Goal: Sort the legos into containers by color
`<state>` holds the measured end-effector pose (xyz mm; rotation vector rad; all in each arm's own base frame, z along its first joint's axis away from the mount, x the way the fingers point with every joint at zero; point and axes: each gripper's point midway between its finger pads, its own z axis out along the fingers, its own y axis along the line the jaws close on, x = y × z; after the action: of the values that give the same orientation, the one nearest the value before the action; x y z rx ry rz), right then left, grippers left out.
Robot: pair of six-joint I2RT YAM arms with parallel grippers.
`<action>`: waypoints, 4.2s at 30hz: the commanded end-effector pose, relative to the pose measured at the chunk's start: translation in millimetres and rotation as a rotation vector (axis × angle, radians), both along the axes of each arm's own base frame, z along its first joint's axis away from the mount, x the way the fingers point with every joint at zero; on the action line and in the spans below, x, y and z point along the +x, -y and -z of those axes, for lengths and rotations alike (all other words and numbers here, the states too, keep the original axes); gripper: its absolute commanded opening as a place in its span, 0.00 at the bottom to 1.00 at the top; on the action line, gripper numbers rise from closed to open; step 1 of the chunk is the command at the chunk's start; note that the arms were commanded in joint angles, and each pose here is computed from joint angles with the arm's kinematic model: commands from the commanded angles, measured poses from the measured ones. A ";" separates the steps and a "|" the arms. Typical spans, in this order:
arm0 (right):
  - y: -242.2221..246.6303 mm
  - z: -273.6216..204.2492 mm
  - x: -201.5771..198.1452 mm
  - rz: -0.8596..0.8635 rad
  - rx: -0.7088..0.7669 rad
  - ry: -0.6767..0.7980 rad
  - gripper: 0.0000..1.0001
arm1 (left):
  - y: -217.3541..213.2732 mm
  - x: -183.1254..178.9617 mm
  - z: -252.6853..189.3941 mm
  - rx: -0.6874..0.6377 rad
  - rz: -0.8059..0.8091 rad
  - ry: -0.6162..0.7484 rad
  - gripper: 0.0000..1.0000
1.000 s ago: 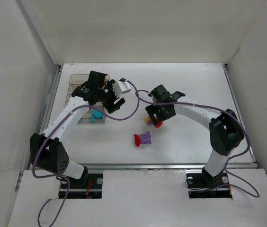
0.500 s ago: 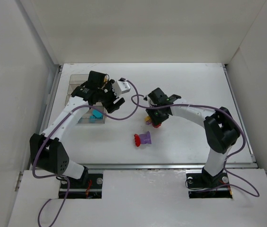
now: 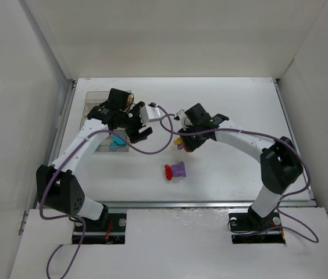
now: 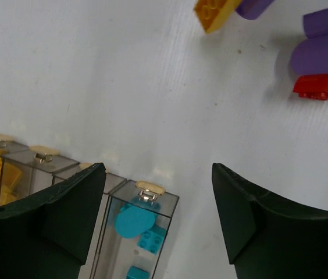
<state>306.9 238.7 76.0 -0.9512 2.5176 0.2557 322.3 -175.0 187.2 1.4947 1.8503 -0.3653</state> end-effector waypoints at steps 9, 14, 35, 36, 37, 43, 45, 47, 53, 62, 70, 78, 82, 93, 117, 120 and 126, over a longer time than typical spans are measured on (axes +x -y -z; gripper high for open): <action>-42.2 -151.6 6.2 -0.308 0.255 0.335 0.00 | 48.2 -18.3 -67.0 -0.176 0.441 0.124 0.84; -49.6 -176.6 -1.6 -0.390 0.298 0.392 0.00 | 71.6 -12.8 -87.0 -0.186 0.522 0.197 0.88; -60.5 -203.0 -13.5 -0.454 0.365 0.484 0.00 | 107.4 -20.4 -84.5 -0.231 0.644 0.156 0.48; -59.5 -202.8 -12.3 -0.448 0.359 0.488 0.00 | 106.4 -22.4 -83.2 -0.230 0.643 0.144 0.46; -59.5 -202.8 -12.2 -0.448 0.359 0.488 0.00 | 105.8 -19.6 -85.4 -0.218 0.646 0.166 0.45; -58.3 -196.9 -11.2 -0.441 0.344 0.473 0.00 | 101.1 -24.5 -79.7 -0.193 0.662 0.152 0.32; -59.3 -193.2 -10.1 -0.441 0.339 0.465 0.00 | 101.1 -24.5 -79.7 -0.193 0.662 0.152 0.17; -60.2 -189.6 -9.0 -0.441 0.335 0.457 0.00 | 101.1 -24.5 -79.7 -0.193 0.662 0.152 0.00; -51.8 -159.7 -3.9 -0.369 0.262 0.410 0.00 | 85.9 -18.4 -73.8 -0.167 0.618 0.146 0.00; -22.6 -99.3 7.3 -0.235 0.182 0.285 0.00 | 67.7 -11.1 -74.9 -0.130 0.538 0.141 0.00; -8.8 -67.5 13.1 -0.164 0.106 0.232 0.00 | 64.2 -15.8 -70.6 -0.121 0.533 0.132 0.00; -9.2 -72.1 17.5 -0.124 0.137 0.245 0.00 | 52.5 -13.5 -57.3 -0.131 0.434 0.062 0.00; -10.0 -73.6 23.6 -0.085 0.165 0.255 0.00 | 31.7 7.0 -45.5 -0.167 0.247 0.040 0.00; -24.3 -98.9 47.2 -0.054 0.251 0.307 0.00 | -99.1 150.9 -65.5 -0.333 -0.634 0.288 0.00; -40.5 -99.7 67.4 -0.052 0.244 0.273 0.00 | -222.9 290.4 15.3 -0.241 -0.981 0.393 0.00; -39.7 -101.9 70.0 -0.044 0.234 0.274 0.00 | -222.9 290.0 24.6 -0.232 -0.983 0.372 0.00; -40.0 -103.7 72.7 -0.031 0.232 0.275 0.00 | -221.4 294.8 45.9 -0.205 -0.950 0.361 0.10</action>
<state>367.3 274.2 158.8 -0.9124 2.2138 0.3828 601.7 43.8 114.7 0.3782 2.0040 0.1364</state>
